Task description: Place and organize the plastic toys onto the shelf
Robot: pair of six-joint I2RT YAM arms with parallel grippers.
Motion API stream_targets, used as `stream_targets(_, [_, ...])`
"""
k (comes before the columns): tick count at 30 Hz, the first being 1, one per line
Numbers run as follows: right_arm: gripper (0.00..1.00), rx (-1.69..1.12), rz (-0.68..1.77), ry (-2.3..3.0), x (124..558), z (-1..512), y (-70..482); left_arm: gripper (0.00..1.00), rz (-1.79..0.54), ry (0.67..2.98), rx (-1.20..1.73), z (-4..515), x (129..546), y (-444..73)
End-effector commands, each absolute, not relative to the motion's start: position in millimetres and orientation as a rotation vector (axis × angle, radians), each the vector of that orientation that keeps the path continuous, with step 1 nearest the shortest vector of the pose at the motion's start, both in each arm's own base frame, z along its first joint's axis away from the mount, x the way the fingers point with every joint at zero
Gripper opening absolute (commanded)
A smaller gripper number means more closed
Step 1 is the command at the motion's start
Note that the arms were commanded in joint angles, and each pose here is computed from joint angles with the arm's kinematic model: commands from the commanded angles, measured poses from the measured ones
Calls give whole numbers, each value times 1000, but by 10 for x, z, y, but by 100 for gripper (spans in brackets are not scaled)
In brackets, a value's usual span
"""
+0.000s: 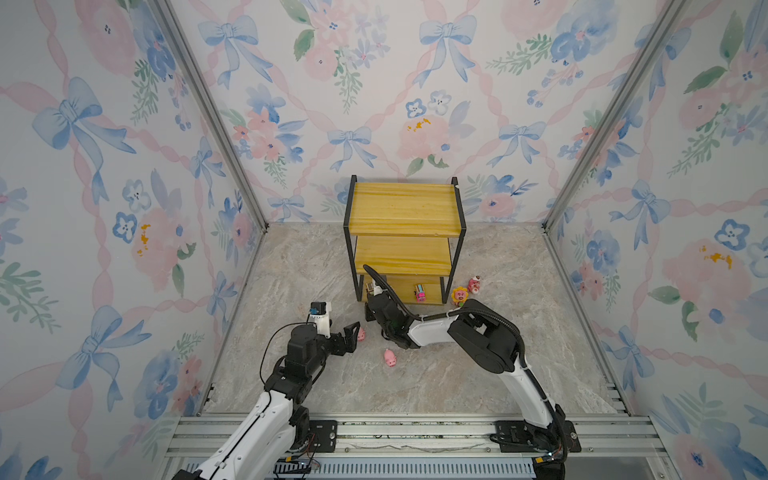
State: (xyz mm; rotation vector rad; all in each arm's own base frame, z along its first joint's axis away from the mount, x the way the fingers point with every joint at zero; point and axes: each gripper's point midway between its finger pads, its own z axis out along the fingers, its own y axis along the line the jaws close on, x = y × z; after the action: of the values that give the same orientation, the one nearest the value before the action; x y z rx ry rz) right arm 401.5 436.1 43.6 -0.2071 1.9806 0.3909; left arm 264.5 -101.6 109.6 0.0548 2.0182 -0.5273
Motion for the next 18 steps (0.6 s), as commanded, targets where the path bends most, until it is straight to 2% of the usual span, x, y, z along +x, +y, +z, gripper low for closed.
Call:
stream_targets(1, [14,-156,384,1954,4077,424,4364,96,-540,2021,47,1052,2626,-1008])
stream_targets(18, [14,-148,400,1872,4063,495,4435,96,-546,2018,53,1055,2621,-1017])
